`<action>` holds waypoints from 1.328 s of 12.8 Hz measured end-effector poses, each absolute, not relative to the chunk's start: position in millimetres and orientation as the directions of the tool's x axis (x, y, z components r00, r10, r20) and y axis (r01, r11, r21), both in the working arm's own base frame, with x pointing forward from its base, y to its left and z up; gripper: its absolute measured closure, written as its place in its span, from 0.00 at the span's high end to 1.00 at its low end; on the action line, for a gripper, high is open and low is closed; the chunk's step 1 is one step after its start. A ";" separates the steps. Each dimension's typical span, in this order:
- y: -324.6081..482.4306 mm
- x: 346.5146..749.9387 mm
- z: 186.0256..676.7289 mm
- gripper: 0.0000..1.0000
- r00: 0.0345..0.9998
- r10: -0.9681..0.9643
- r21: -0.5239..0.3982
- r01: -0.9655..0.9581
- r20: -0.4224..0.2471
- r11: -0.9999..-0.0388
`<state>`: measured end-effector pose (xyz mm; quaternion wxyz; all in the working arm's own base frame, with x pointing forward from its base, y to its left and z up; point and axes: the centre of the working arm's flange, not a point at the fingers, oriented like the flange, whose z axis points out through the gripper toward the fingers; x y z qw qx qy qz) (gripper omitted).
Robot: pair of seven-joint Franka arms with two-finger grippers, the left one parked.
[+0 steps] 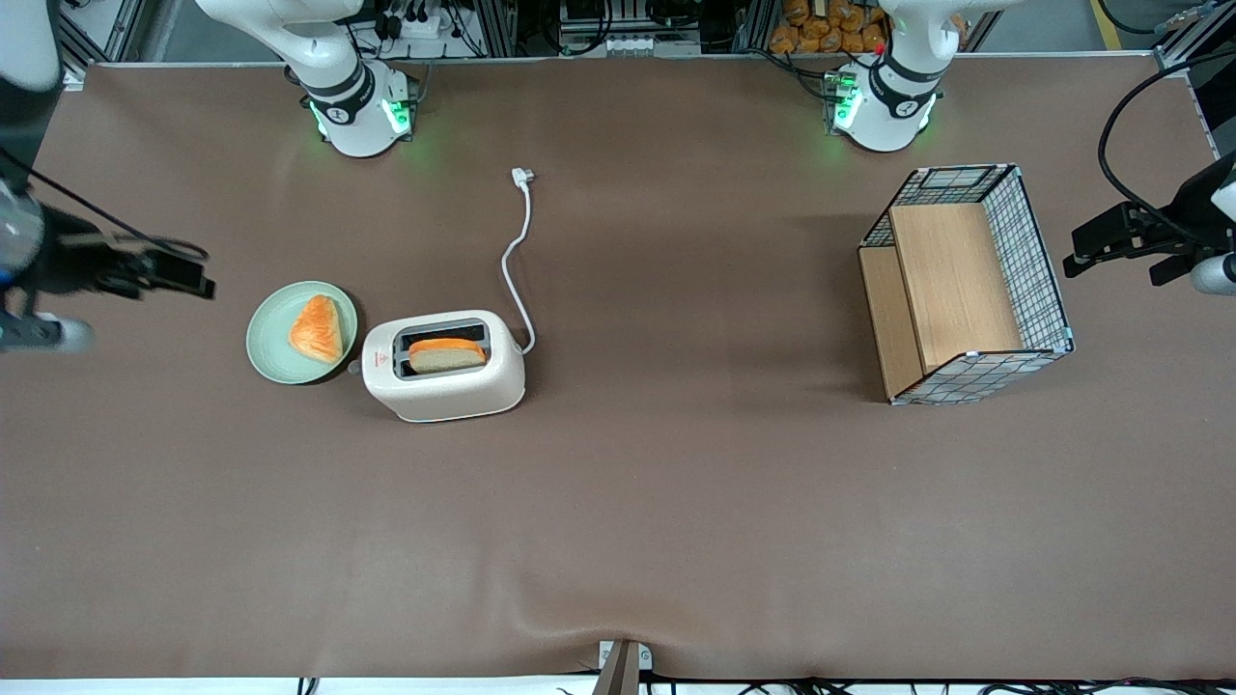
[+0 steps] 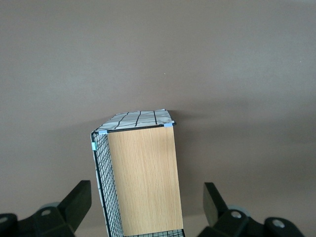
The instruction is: Press toaster button with right arm
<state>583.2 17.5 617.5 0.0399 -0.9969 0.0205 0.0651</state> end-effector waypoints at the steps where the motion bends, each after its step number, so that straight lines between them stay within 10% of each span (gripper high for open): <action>1: 14.0 575.3 631.4 1.00 0.994 -0.034 -0.062 -0.041 -0.108 -0.997; 17: -7.3 545.8 660.9 1.00 0.997 -0.063 -0.045 -0.065 -0.047 -0.997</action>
